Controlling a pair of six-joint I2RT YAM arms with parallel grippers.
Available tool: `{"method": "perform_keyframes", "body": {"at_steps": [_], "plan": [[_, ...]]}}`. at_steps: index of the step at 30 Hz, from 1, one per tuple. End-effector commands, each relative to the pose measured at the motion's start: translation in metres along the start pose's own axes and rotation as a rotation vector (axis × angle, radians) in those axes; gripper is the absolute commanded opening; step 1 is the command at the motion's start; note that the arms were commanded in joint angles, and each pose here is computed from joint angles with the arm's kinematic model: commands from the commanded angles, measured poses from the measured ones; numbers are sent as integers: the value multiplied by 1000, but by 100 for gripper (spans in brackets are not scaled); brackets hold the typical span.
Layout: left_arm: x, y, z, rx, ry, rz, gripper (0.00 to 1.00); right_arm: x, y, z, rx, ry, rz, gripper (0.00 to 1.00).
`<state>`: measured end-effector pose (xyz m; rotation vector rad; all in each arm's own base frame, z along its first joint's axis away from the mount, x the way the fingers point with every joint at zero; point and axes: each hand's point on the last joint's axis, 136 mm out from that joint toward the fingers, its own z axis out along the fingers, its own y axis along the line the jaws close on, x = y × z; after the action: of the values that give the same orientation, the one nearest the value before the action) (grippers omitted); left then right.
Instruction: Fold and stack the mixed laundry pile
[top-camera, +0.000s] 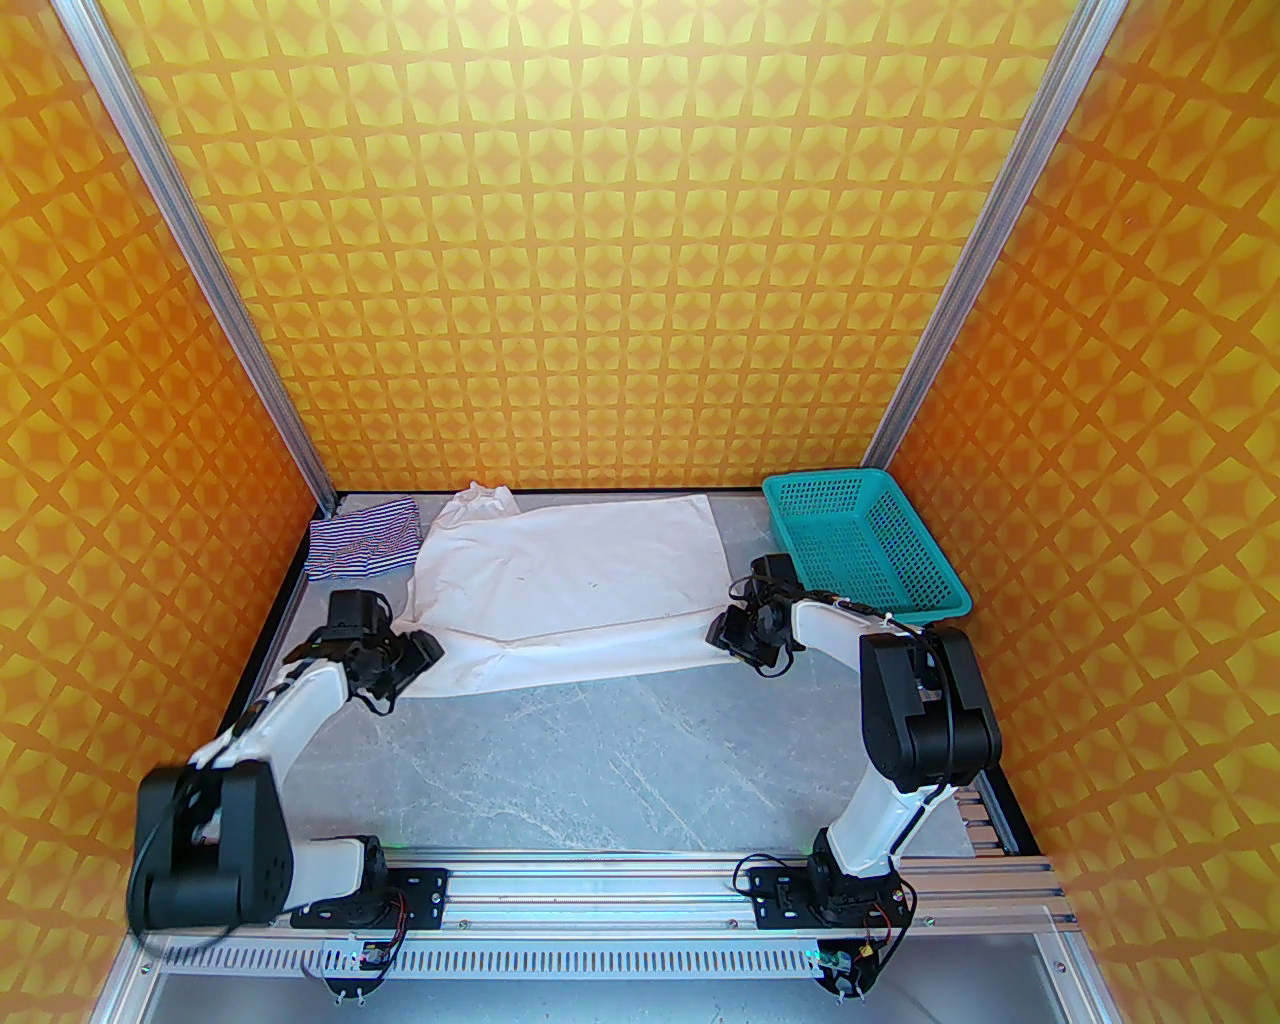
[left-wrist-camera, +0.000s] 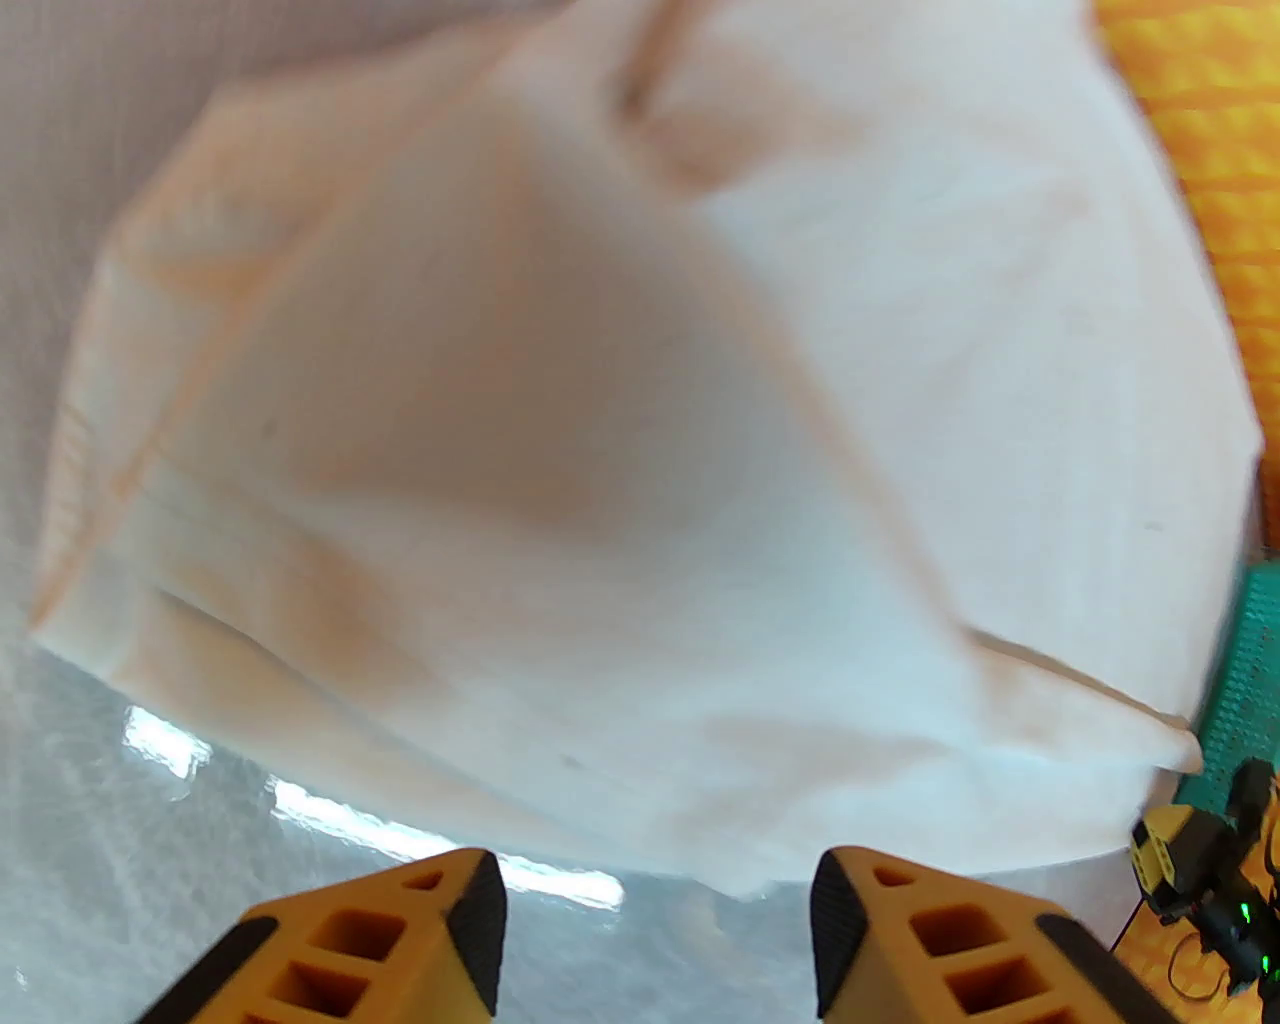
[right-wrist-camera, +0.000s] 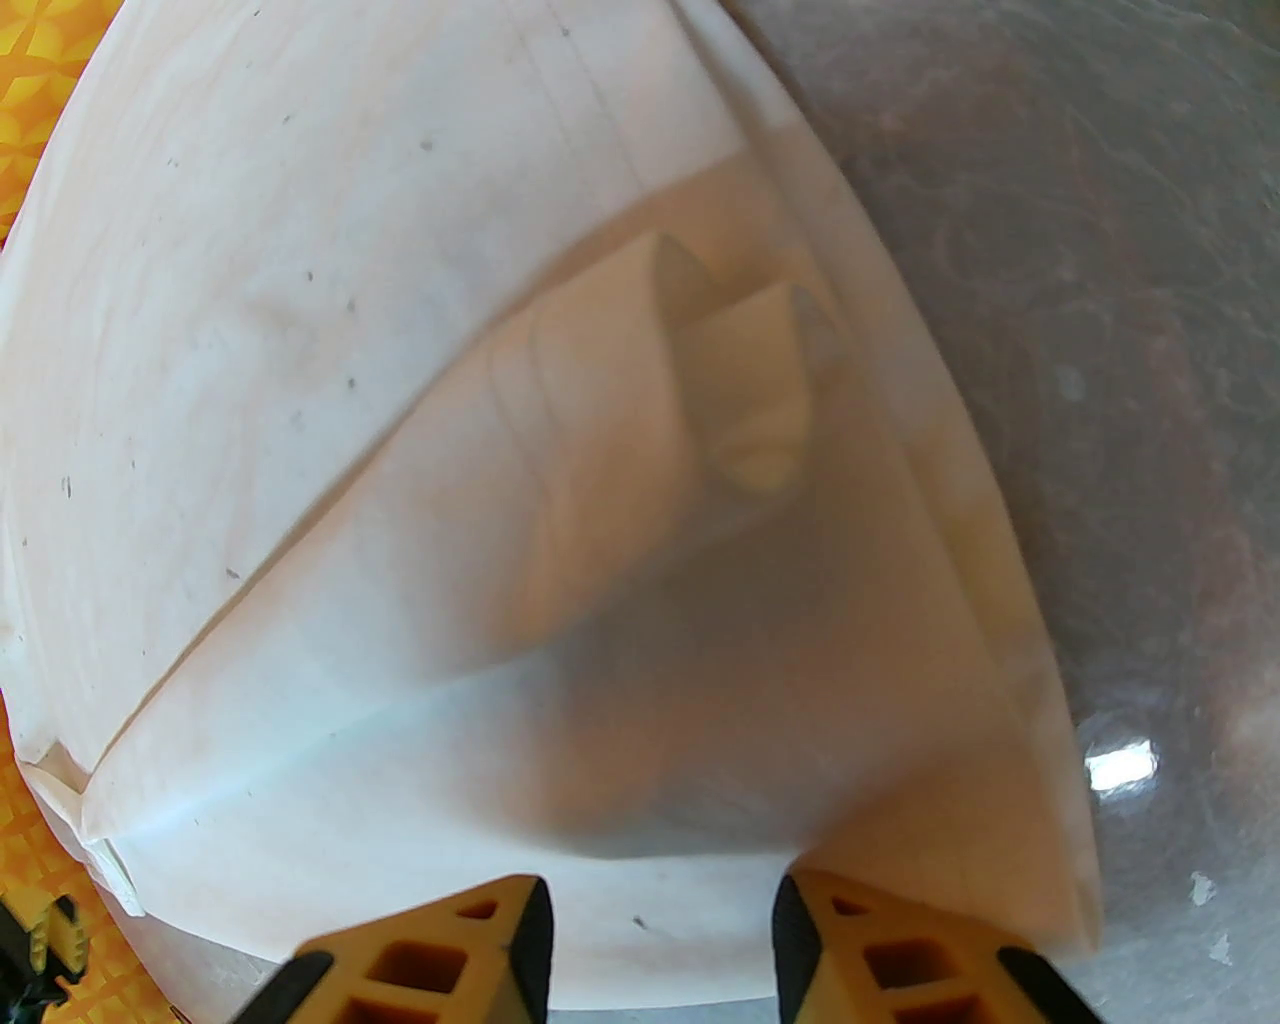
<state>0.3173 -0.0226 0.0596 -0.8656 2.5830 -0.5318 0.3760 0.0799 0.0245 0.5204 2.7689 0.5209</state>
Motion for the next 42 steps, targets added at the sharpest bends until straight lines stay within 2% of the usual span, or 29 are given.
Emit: {"method": "perform_keyframes", "body": {"at_steps": [1, 8, 14, 26, 30, 37, 42], "plan": [[-26, 0, -3, -30, -85, 14, 52, 6, 2, -10, -11, 14, -15, 41], [-65, 28, -18, -141, -146, 56, 54, 10, 1, -12, -15, 15, -17, 41], [-85, 35, -2, -171, -119, 63, 54, 9, 4, -9, -30, 20, -12, 41], [-81, 42, 20, -184, -59, 60, 49, 8, 5, -9, -27, 24, -22, 41], [-80, 40, 18, -177, -58, 59, 36, 8, 5, -9, -24, 25, -25, 41], [-78, 29, 14, -126, -57, 71, 0, 6, 5, -9, -24, 20, -23, 41], [-81, 17, 0, -91, -77, 78, 0, 5, 5, -11, -22, 19, -28, 41]]}}
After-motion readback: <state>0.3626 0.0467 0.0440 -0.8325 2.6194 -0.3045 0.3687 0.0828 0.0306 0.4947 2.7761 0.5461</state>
